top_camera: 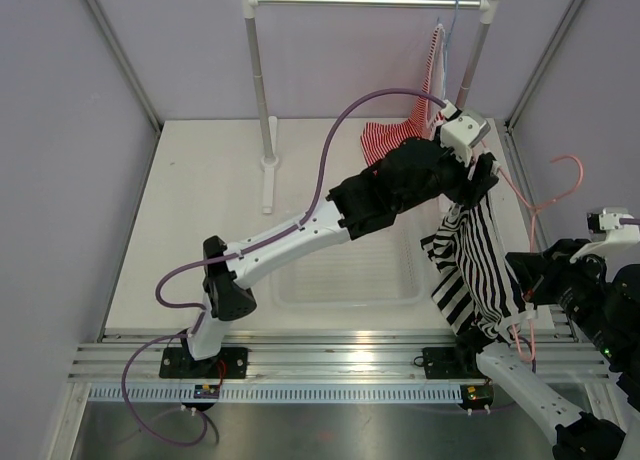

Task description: Remove the tank top from the hanger

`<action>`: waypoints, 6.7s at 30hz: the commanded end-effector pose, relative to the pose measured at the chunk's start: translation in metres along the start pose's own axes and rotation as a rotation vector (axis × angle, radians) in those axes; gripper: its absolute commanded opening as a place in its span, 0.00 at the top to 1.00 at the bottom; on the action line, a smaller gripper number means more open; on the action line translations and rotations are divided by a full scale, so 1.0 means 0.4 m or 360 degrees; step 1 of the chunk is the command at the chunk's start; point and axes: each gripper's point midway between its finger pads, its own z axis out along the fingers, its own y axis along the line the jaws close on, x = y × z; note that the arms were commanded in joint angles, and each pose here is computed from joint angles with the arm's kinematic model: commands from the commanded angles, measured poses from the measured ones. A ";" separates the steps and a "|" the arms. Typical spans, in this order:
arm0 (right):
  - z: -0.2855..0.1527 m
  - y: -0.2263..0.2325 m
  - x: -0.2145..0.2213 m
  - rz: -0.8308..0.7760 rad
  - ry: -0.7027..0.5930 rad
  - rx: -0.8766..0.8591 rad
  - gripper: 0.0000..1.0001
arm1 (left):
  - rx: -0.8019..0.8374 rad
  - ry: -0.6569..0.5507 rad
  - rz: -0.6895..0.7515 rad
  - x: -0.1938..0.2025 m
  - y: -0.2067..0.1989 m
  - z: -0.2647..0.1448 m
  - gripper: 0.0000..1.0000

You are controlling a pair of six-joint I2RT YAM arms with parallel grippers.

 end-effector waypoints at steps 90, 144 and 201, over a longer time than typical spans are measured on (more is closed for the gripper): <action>0.168 -0.168 -0.159 -0.0190 -0.0759 0.0677 1.00 | 0.0451 0.0033 -0.0401 0.095 -0.057 0.085 1.00; 0.178 -0.038 -0.456 -0.0104 -0.0698 0.0364 1.00 | 0.0247 0.0441 -0.0330 0.366 -0.124 0.023 0.01; 0.967 0.249 -0.371 -0.0039 -0.0017 -0.0101 1.00 | -0.1543 0.0601 -0.0112 0.319 0.486 -1.096 0.01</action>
